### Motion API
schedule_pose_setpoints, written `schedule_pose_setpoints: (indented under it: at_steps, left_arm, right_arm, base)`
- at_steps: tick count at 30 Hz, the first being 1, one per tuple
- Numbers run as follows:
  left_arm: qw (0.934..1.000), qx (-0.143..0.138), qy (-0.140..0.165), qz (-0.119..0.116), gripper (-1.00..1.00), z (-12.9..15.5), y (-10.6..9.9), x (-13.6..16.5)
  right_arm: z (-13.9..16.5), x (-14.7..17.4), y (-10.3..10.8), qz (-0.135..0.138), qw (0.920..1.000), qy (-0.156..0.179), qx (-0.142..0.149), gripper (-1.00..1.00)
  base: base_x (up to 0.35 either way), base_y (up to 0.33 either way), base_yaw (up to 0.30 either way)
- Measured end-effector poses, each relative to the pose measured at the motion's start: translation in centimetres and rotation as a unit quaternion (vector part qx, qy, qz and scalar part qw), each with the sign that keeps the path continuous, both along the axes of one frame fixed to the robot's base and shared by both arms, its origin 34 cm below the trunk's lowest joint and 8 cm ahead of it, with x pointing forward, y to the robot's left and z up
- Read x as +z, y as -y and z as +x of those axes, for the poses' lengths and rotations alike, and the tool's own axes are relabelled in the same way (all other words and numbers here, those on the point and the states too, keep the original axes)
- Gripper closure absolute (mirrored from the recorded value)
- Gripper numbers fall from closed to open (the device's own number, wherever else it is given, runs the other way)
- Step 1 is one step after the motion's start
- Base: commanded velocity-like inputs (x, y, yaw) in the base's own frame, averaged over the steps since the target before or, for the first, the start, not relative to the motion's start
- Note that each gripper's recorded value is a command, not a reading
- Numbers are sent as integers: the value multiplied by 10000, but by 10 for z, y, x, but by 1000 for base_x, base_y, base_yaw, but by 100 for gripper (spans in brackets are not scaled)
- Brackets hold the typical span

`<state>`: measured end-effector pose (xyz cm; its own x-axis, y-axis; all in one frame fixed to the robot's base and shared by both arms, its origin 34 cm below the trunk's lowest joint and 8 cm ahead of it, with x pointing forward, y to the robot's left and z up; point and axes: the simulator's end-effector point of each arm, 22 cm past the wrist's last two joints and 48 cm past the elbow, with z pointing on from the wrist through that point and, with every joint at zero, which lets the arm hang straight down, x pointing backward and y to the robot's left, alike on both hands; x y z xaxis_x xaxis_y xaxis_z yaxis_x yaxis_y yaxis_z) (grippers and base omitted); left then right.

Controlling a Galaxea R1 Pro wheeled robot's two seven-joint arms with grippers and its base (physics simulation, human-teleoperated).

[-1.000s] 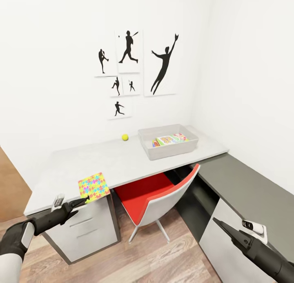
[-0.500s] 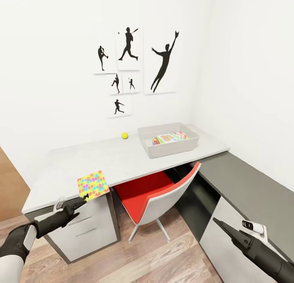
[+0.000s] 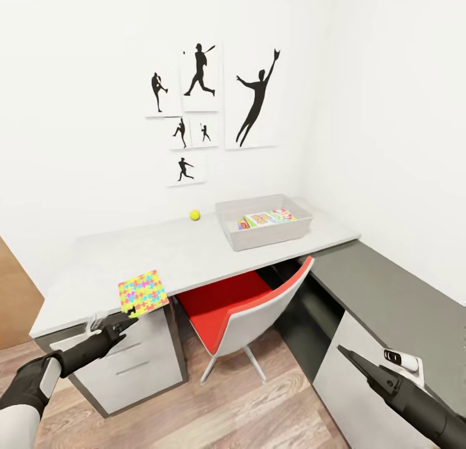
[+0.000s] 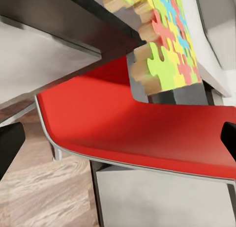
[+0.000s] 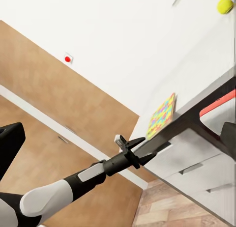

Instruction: Put all the toys in the child's room - the three board games (two on the bed and one on the table), the two jigsaw puzzles on the table, and the tennis ball on the table - inside the toy box on the table in the child's room.

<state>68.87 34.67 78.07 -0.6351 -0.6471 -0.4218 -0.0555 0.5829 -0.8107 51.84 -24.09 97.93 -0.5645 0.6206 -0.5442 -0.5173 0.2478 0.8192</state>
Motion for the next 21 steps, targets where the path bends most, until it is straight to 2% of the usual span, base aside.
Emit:
schedule_pose_setpoints:
  at_steps: [6,21]
  left_arm:
    - [10000,-17,11,3,-100,0,3,0]
    - [10000,-21,13,-4,-100,0,4,0]
  right_arm:
    - [0,0,0,3,10000,2,0,-100]
    - [0,0,0,7,10000,2,6,-100]
  base:
    - [-14,-80,0]
    - [19,-9,0]
